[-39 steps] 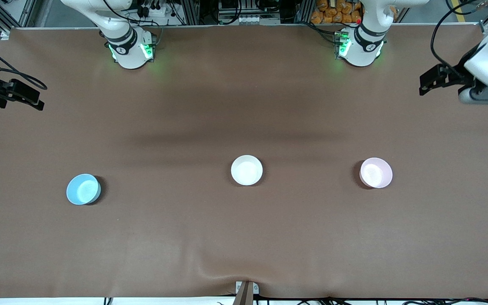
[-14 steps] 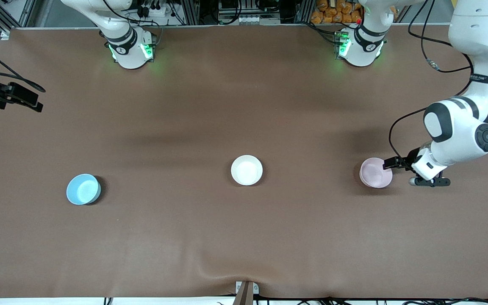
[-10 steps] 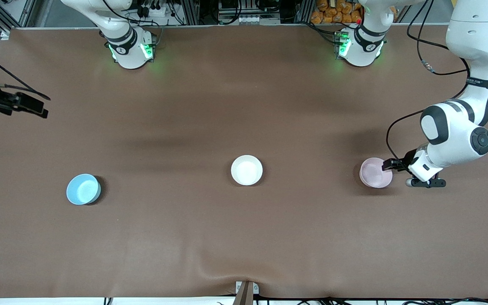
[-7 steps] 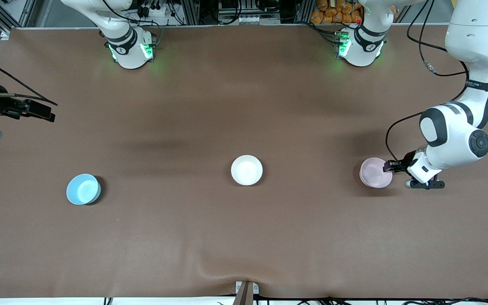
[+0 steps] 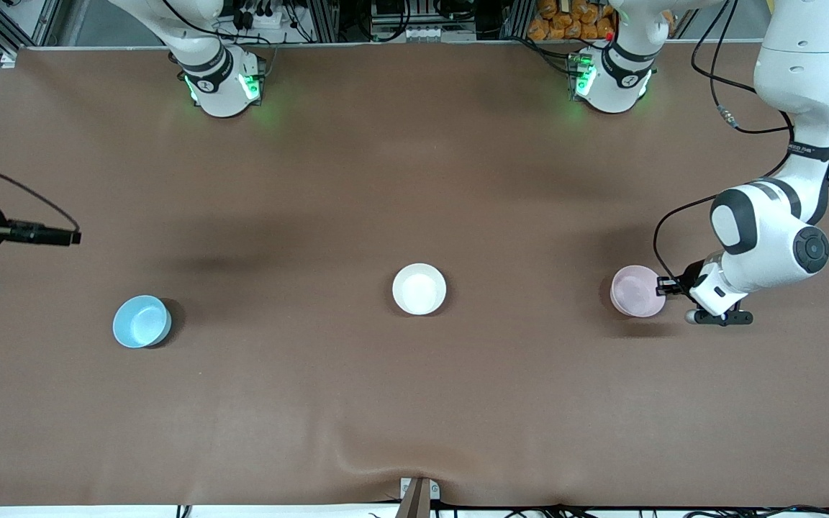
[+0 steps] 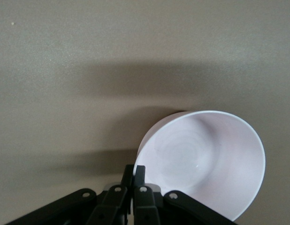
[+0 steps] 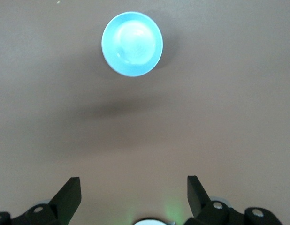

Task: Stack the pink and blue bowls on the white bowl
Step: 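Grasp the pink bowl with the left gripper while the right gripper reaches the blue bowl, then lower the pink bowl into the white bowl while the right gripper grasps the blue bowl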

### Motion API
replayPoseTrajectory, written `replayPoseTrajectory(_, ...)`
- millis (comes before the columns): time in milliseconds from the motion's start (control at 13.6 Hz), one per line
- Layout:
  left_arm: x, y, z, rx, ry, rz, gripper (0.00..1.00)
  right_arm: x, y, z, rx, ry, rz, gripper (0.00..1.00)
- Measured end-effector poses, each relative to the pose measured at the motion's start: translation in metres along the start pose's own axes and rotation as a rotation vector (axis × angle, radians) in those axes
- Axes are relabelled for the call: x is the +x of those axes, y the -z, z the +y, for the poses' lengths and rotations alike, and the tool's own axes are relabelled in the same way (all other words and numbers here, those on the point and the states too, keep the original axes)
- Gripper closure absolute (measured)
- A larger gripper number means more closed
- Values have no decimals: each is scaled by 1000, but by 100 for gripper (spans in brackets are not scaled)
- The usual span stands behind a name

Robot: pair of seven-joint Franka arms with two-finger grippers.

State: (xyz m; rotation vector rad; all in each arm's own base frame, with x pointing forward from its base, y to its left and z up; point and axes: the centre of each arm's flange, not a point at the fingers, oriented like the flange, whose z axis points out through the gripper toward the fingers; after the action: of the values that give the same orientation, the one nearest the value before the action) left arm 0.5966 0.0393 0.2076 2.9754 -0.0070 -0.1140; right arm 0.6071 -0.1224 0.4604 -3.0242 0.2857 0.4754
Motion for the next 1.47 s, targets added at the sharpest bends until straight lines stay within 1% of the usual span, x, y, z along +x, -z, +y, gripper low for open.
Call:
replayPoseTrajectory(73,1,1,5,-7,-8,-10,97,8,-9,0,1,3,0,0)
replayPoseTrajectory(147,3,4,15,-26,-19,-38,97,15,-17,-4,2,9,2,0)
replayPoseTrajectory(293,11,20,37,-106,-18,-96,97,30,-32,-8,3,18,15,0)
replayPoseTrajectory(440,20,41,65,-176,-17,-130,97,47,-54,-8,5,18,23,0)
replayPoseTrajectory(587,29,60,114,-208,21,-130,97,73,-86,-16,6,31,52,0)
replayPoseTrajectory(734,32,75,183,-233,82,-132,97,95,-116,-21,5,48,83,0)
replayPoseTrajectory(954,18,85,291,-231,154,-140,97,110,-132,-16,-3,98,122,0)
replayPoseTrajectory(1174,0,68,373,-238,224,-88,97,120,-141,-2,-42,143,162,0)
replayPoseTrajectory(1320,-11,46,408,-246,265,-68,97,129,-154,21,-42,163,186,0)
replayPoseTrajectory(1467,-18,24,431,-257,286,-45,97,132,-178,42,-39,150,213,0)
